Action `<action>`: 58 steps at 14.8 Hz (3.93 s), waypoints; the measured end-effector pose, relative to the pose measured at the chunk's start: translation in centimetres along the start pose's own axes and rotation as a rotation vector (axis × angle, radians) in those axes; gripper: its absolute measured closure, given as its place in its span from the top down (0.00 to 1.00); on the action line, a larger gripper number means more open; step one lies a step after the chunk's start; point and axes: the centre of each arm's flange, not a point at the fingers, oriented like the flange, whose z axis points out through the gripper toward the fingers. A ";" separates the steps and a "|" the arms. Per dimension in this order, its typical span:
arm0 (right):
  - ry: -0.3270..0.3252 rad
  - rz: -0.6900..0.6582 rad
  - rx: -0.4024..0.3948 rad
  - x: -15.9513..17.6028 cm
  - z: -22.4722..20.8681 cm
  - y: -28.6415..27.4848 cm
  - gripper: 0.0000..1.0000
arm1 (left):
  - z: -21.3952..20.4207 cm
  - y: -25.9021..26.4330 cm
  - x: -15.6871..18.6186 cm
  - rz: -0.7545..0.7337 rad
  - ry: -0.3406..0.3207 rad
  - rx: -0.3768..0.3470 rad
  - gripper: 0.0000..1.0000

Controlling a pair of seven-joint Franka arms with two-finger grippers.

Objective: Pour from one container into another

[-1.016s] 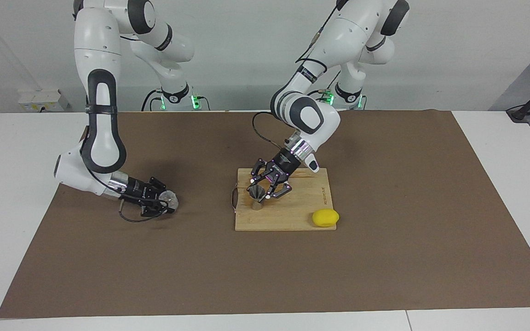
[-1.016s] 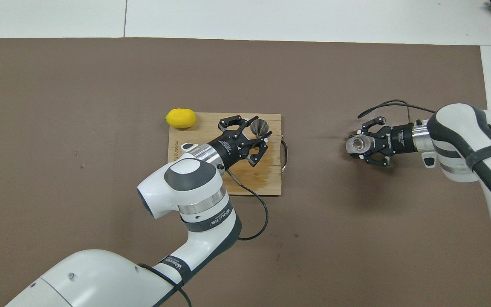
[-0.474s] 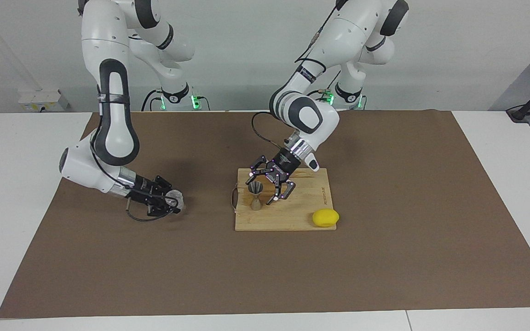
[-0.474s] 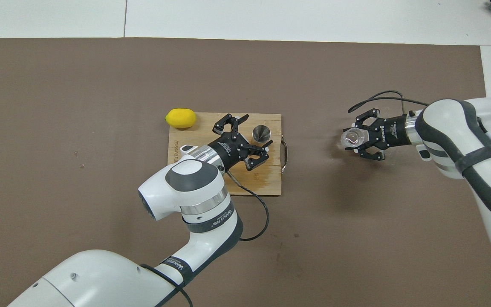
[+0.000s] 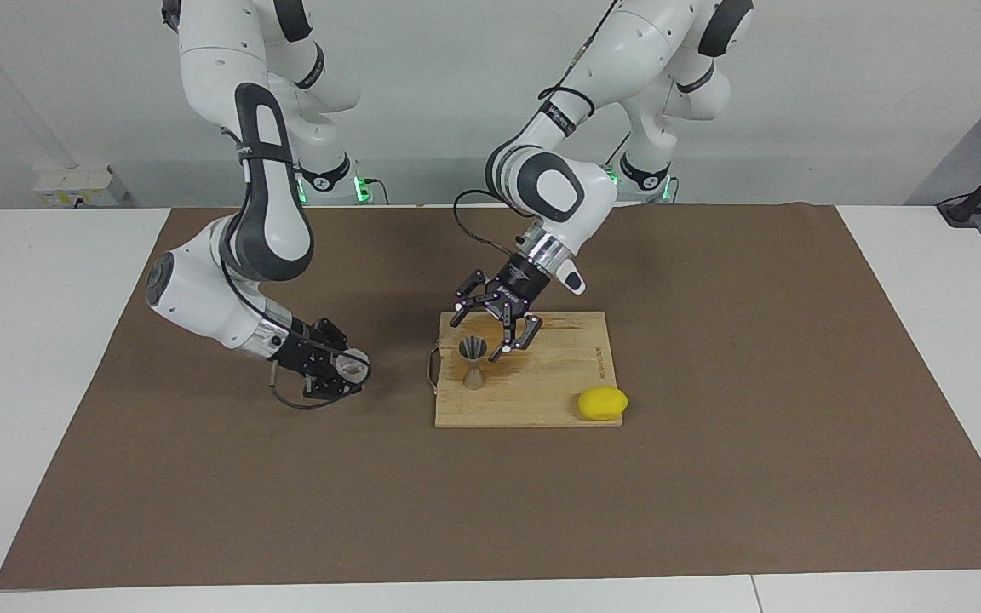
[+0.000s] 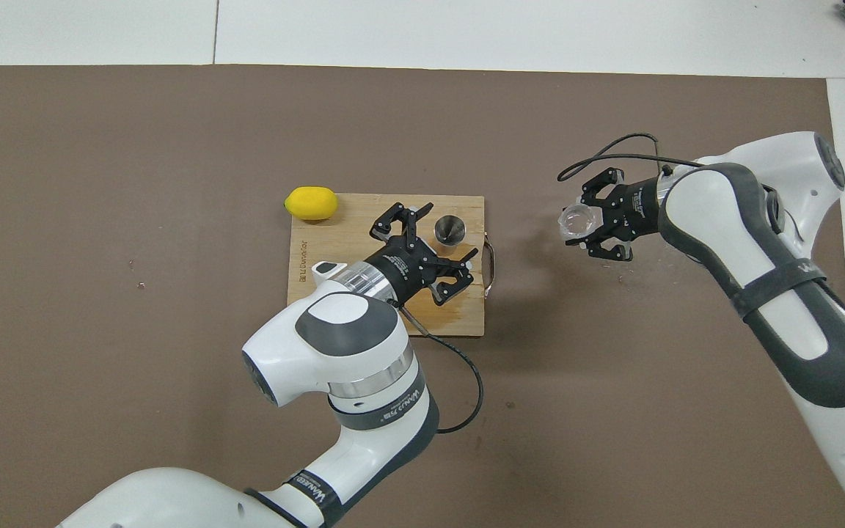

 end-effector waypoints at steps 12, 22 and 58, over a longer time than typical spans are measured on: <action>0.174 0.042 0.036 -13.4 -0.2 -1.5 0.51 | -4.4 13.4 -4.0 0.226 -0.136 -0.072 1.00; 0.278 -0.105 -0.005 -19.0 3.5 0.3 0.51 | -5.6 17.7 -6.3 0.898 0.009 0.053 1.00; 0.556 -0.373 0.032 -22.9 6.1 1.7 0.51 | -27.4 29.1 -5.0 2.075 0.439 1.213 1.00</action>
